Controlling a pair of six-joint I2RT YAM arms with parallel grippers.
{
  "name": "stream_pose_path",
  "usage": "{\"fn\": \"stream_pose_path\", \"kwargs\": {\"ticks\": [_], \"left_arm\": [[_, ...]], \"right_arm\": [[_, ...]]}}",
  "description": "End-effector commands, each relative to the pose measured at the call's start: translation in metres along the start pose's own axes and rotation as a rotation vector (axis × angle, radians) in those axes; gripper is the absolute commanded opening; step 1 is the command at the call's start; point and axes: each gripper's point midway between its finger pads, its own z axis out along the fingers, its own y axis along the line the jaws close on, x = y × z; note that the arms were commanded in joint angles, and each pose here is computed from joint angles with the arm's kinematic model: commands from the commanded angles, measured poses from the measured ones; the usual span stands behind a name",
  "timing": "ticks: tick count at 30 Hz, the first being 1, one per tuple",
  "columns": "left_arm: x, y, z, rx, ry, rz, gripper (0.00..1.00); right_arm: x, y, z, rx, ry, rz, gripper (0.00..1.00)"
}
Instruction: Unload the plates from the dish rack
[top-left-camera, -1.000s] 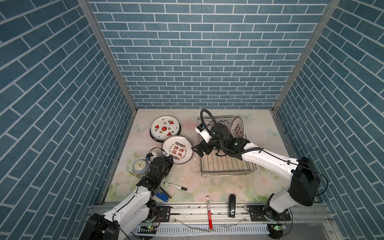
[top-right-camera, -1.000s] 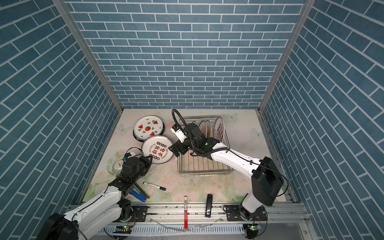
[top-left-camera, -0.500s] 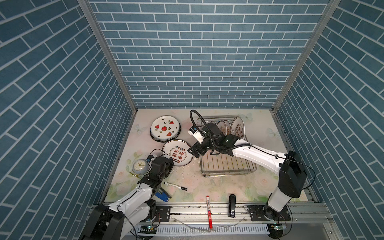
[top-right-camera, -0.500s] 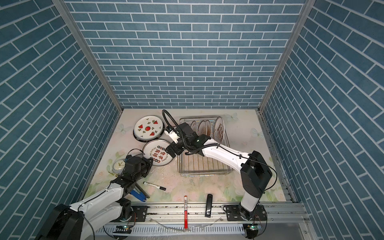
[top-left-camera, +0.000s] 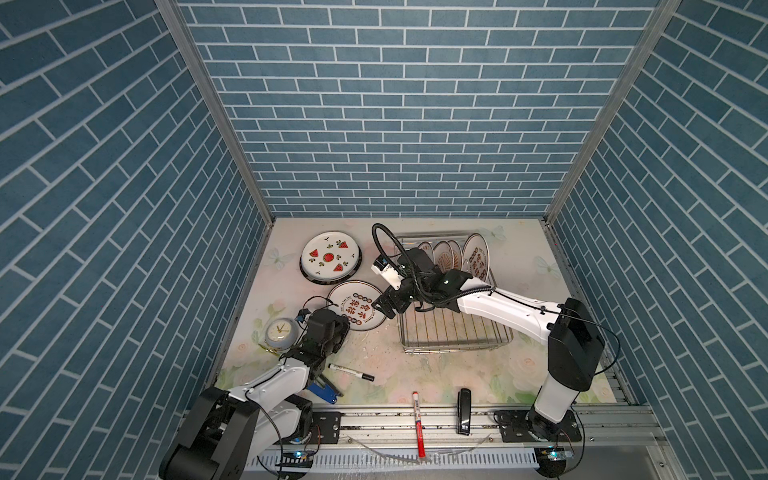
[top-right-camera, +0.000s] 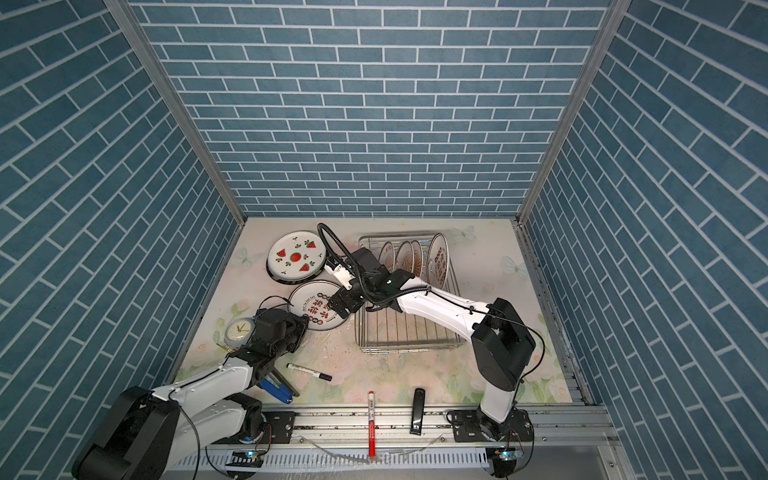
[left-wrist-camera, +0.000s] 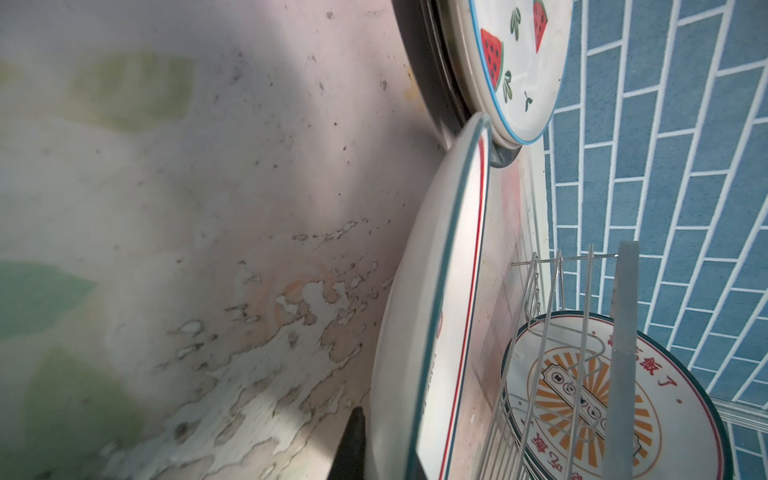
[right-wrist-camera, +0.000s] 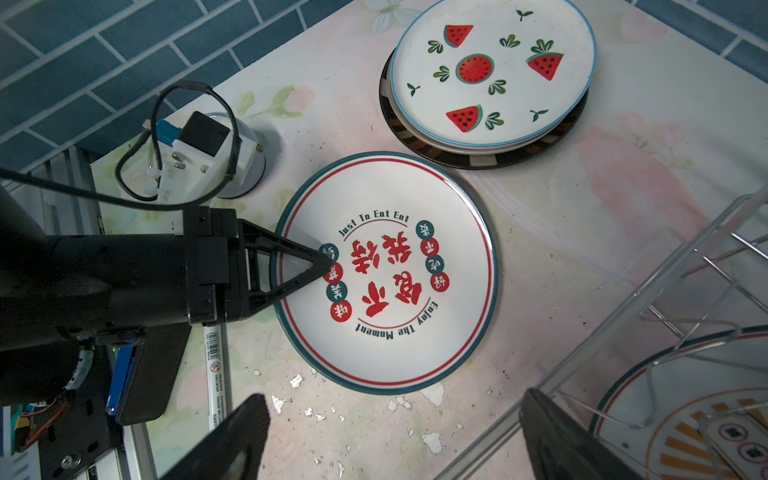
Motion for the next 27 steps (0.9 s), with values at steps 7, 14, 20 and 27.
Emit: {"fn": "stream_pose_path", "kwargs": {"ticks": [7,14,20,27], "left_arm": [[-0.002,-0.006,0.006,-0.002,-0.002,-0.008,0.23],[0.000,-0.001,0.011,-0.020,0.006,-0.013,0.30],[0.000,0.002,0.013,-0.032,0.010,-0.013,0.33],[-0.001,0.003,0.013,-0.038,0.003,-0.011,0.52]], "right_arm": [[-0.005,0.005,0.009,-0.014,0.000,-0.025,0.95],[-0.007,0.009,0.017,-0.037,-0.003,-0.010,0.95],[-0.004,0.007,0.022,-0.034,0.005,-0.004,0.95],[-0.003,0.005,0.024,-0.024,0.008,-0.002,0.95]]}}
